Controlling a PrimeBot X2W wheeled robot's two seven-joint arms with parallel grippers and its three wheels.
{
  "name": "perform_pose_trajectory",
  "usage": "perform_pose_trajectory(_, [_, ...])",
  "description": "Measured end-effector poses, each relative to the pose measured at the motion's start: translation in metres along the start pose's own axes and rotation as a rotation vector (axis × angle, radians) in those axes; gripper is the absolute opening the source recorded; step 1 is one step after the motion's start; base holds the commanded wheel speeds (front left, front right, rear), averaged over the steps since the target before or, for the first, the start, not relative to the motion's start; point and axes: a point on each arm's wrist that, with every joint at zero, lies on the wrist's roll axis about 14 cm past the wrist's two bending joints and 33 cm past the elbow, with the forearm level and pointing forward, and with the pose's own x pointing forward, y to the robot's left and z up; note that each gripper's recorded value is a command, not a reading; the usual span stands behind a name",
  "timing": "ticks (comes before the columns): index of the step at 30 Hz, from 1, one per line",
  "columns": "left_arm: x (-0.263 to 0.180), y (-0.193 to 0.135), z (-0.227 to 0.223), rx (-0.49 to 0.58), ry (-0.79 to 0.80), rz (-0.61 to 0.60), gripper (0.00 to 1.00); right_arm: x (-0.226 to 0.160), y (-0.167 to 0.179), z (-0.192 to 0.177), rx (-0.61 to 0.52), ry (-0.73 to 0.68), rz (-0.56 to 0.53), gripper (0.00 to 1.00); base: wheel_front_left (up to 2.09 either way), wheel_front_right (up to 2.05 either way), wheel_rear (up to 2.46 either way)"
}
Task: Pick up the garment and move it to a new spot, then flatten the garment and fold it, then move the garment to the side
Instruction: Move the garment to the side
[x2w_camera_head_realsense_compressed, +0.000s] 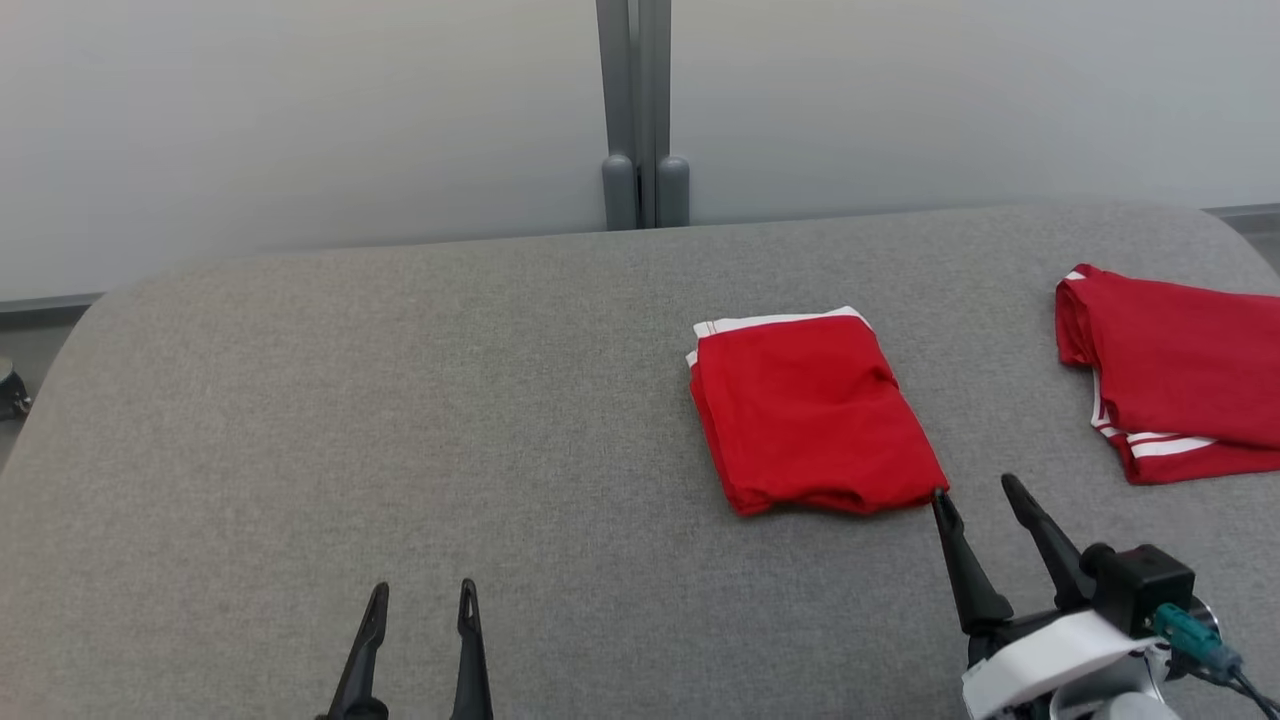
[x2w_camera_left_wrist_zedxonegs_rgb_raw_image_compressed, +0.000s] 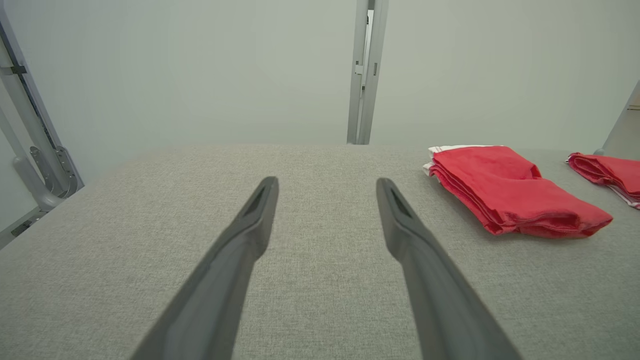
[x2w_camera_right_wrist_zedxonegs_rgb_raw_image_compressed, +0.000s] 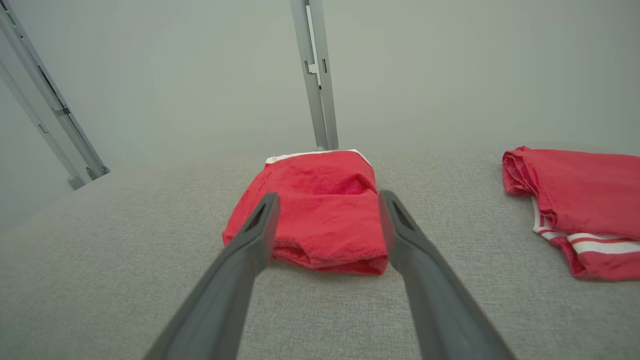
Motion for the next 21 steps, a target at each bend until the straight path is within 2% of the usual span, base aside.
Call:
perform_pose_trajectory(10, [0.042, -0.018, 0.006, 0.003, -0.027, -0.053, 1.00, 0.056, -0.022, -0.007, 0.033, 0.040, 0.016, 1.00, 0.00, 0.00, 0.00])
perform_pose_trajectory(21, [0.079, -0.024, -0.014, -0.005, 0.015, -0.065, 1.00, 0.115, -0.062, -0.062, 0.192, 0.364, 0.013, 1.00, 0.00, 0.00, 0.00])
